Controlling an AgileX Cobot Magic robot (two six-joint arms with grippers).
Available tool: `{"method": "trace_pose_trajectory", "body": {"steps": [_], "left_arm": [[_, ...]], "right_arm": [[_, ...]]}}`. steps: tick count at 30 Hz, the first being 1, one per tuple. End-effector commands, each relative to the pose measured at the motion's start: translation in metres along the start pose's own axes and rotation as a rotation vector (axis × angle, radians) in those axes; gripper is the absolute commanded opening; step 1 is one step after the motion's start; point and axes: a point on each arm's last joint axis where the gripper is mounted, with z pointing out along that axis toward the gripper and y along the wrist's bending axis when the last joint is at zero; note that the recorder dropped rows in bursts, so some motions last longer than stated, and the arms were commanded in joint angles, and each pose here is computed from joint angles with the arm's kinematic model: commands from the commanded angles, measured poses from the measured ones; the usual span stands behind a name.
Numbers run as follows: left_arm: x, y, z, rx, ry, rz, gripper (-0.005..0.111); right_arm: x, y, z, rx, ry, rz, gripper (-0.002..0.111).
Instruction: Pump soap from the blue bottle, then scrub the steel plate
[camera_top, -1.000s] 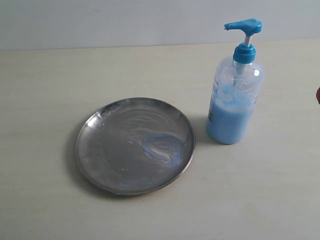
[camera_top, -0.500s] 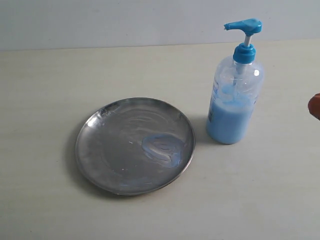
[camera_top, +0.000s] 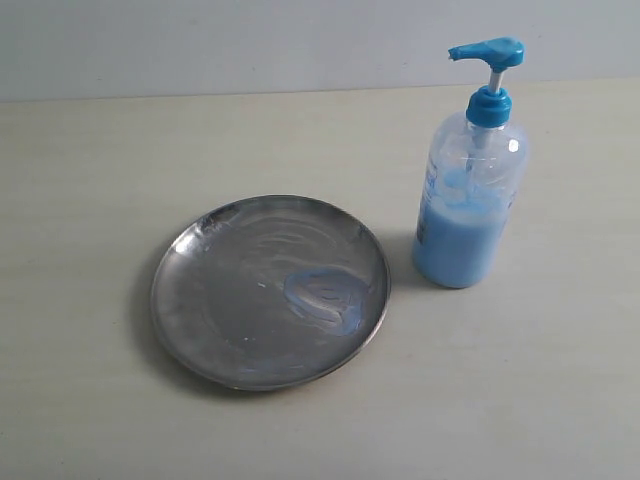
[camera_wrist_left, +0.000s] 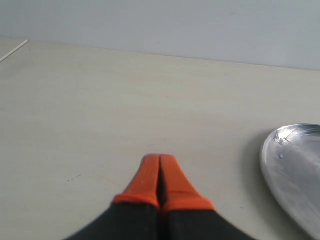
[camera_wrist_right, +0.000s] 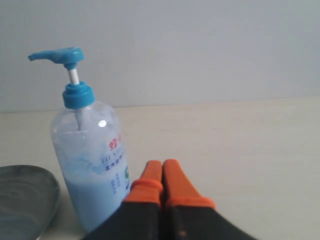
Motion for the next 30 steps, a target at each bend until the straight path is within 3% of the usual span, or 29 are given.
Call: {"method": "trace_pose_trajectory", "body": {"steps": [1,5,30], "left_arm": [[0.000,0.000,0.000,-0.003,-0.012,-0.003,0.000],[0.000,0.000,0.000,-0.003,-0.012,-0.003,0.000],[0.000,0.000,0.000,0.005,-0.011,-0.001,0.000]], "right_arm": [[0.018,-0.004,0.000,0.044,0.007,-0.002,0.000],[0.036,-0.005,0.004,0.053,0.056,-0.002,0.000],[0.036,-0.006,0.004,0.058,0.055,-0.020,0.000]]}}
